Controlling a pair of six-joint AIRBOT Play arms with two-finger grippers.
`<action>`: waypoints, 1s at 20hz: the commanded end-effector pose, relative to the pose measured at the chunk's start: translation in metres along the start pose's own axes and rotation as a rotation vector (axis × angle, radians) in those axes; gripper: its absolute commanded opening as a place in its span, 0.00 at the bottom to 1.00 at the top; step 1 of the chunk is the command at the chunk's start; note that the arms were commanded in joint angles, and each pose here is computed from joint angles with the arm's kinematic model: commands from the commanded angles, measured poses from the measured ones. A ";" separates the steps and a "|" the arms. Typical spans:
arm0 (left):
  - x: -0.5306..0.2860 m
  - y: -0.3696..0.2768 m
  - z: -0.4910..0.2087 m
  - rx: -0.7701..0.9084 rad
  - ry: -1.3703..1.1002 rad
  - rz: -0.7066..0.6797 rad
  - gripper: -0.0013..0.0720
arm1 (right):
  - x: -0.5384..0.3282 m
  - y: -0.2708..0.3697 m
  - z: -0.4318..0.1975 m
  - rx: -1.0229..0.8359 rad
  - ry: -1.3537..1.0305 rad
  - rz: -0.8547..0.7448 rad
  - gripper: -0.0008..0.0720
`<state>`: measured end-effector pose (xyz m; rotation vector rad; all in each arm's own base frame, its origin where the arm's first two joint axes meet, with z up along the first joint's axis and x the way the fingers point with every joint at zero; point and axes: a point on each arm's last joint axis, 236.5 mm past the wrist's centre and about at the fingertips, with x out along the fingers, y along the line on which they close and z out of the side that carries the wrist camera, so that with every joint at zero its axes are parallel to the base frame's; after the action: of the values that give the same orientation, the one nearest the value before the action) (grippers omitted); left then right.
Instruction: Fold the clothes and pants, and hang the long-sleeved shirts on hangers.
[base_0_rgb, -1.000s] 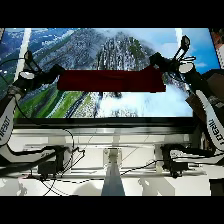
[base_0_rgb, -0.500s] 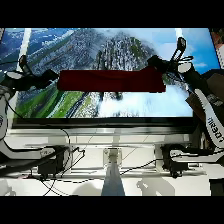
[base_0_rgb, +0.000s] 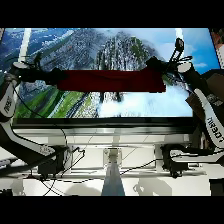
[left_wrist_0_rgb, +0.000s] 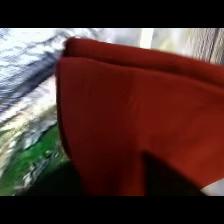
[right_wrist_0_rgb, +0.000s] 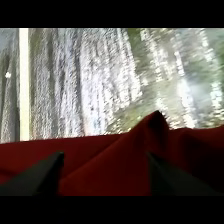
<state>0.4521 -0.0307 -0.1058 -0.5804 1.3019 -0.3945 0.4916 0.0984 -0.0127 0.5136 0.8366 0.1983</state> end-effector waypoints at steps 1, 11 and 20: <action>0.016 -0.024 -0.009 0.145 0.063 -0.029 0.10 | 0.004 0.020 -0.016 -0.030 0.044 0.032 0.49; -0.133 -0.154 -0.011 0.391 -0.154 -0.043 0.04 | 0.026 0.161 -0.103 -0.241 0.206 0.236 0.02; -0.213 -0.217 -0.028 0.550 -0.363 -0.012 0.04 | 0.046 0.357 -0.221 -0.210 0.430 0.540 0.02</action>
<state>0.3925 -0.0833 0.1705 -0.1986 0.8367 -0.6058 0.4000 0.4386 0.0047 0.4190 1.0200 0.8074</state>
